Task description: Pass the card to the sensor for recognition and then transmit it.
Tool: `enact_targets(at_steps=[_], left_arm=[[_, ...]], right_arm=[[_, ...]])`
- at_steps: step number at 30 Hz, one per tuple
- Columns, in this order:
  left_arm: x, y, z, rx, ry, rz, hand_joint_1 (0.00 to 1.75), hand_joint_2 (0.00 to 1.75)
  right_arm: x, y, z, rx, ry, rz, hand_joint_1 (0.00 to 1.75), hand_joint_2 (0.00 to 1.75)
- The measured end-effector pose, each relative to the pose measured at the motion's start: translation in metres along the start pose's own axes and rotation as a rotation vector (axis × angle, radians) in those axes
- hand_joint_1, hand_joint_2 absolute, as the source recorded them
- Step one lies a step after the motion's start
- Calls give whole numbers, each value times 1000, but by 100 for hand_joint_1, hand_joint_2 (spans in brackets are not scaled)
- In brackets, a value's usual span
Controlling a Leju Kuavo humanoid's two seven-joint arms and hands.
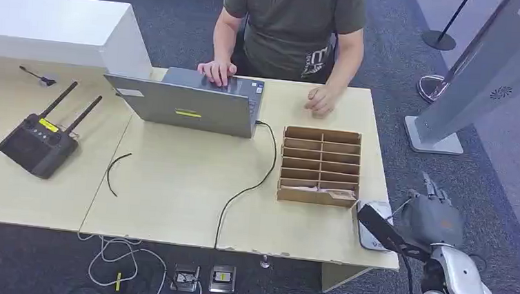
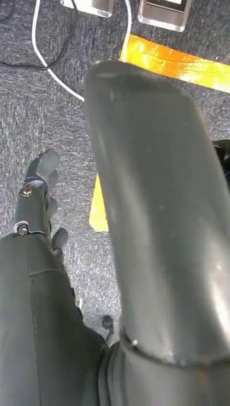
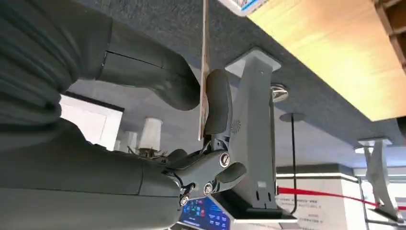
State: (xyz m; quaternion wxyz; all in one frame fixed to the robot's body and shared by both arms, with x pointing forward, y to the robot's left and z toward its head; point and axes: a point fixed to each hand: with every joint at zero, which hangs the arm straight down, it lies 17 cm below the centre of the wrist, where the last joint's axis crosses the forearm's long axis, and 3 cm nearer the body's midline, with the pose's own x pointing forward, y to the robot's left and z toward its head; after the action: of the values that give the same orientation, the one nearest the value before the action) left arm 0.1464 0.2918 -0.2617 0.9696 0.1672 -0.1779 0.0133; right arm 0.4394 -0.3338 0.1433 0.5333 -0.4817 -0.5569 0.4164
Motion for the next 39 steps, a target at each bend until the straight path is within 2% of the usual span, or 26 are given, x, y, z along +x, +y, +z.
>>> enact_targets(at_steps=[14, 33, 39], left_arm=[[-1, 6, -2, 6, -1, -13, 0, 0], [-23, 12, -1, 17, 41, -12, 0, 0], [-21, 11, -1, 14, 36, -17, 0, 0]], right_arm=[[16, 33, 7, 55, -2, -98, 175, 175], [-7, 74, 5, 132, 86, -141, 175, 175], [-17, 78, 4, 120, 121, -162, 175, 175]])
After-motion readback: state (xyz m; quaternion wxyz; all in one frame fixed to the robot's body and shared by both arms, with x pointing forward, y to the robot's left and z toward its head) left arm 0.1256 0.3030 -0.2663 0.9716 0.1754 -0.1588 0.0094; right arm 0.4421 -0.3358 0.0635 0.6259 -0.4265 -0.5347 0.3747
